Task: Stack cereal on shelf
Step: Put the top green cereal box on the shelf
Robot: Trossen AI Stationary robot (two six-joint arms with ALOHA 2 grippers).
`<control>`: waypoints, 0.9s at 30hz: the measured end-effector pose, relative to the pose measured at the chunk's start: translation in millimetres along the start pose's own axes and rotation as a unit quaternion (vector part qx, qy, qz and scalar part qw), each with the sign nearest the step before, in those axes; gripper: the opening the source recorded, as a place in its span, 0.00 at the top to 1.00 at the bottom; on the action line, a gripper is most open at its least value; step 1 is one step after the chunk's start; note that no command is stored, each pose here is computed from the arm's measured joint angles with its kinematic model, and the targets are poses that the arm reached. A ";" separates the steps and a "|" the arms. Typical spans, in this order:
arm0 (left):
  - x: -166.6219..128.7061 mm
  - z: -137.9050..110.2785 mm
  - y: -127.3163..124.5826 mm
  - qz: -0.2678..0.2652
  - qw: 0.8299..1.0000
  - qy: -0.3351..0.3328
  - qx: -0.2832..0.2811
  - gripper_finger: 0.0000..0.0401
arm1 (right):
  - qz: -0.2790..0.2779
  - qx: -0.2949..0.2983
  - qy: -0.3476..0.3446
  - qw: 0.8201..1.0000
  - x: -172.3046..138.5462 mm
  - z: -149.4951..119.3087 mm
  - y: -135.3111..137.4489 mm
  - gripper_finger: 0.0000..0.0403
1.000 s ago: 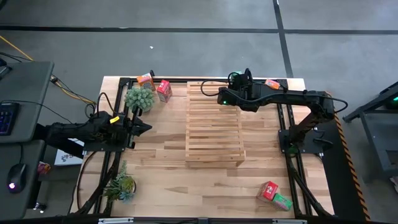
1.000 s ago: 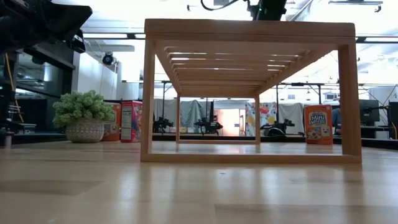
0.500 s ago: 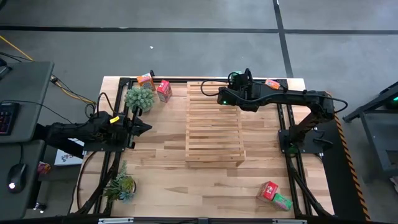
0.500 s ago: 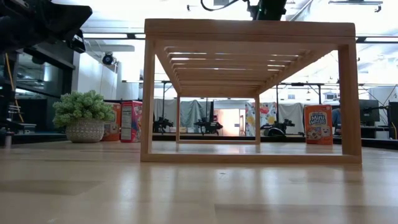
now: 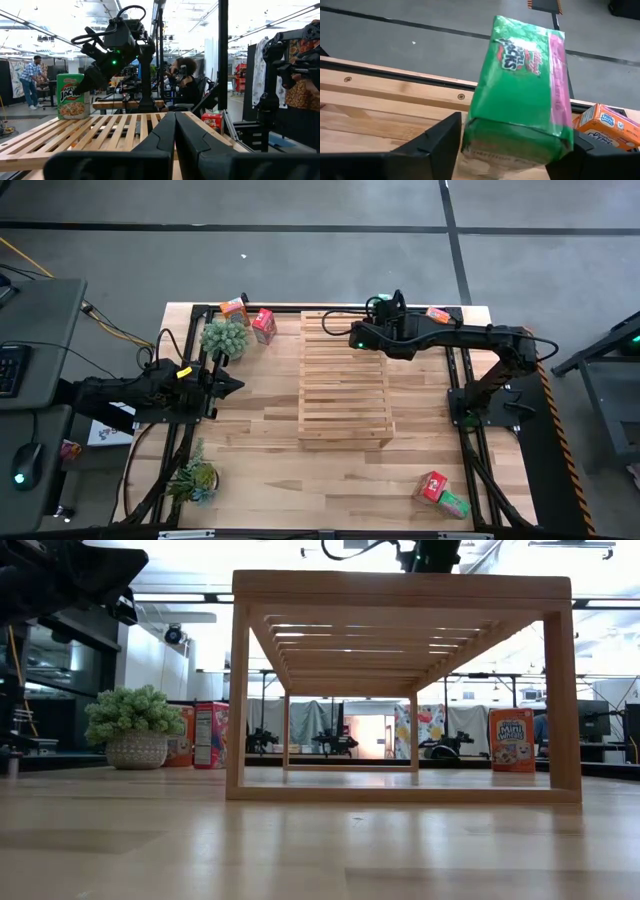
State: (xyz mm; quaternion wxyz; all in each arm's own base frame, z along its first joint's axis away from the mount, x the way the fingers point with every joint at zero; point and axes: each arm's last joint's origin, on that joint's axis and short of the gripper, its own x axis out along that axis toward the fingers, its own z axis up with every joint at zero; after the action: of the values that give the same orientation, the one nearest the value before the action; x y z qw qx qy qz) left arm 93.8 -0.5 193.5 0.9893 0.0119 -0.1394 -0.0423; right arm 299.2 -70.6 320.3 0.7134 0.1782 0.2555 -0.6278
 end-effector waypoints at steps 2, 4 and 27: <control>0.0 0.0 0.0 0.000 1.000 0.000 0.000 1.00 | 0.003 0.004 -0.002 1.000 -1.6 2.6 0.3 0.39; 0.0 0.0 0.0 0.000 1.000 0.000 0.000 1.00 | 0.006 0.008 -0.004 1.000 -3.7 4.9 0.7 0.37; 0.0 0.0 0.0 0.000 1.000 0.000 0.000 1.00 | 0.036 -0.022 -0.030 0.999 -27.3 37.0 -0.7 0.37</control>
State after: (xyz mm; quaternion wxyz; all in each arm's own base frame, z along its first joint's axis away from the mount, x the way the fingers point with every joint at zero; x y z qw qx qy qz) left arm 93.9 -0.5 193.5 0.9893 0.0119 -0.1395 -0.0423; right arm 301.5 -70.0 366.2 0.7469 0.1526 0.2409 -0.6006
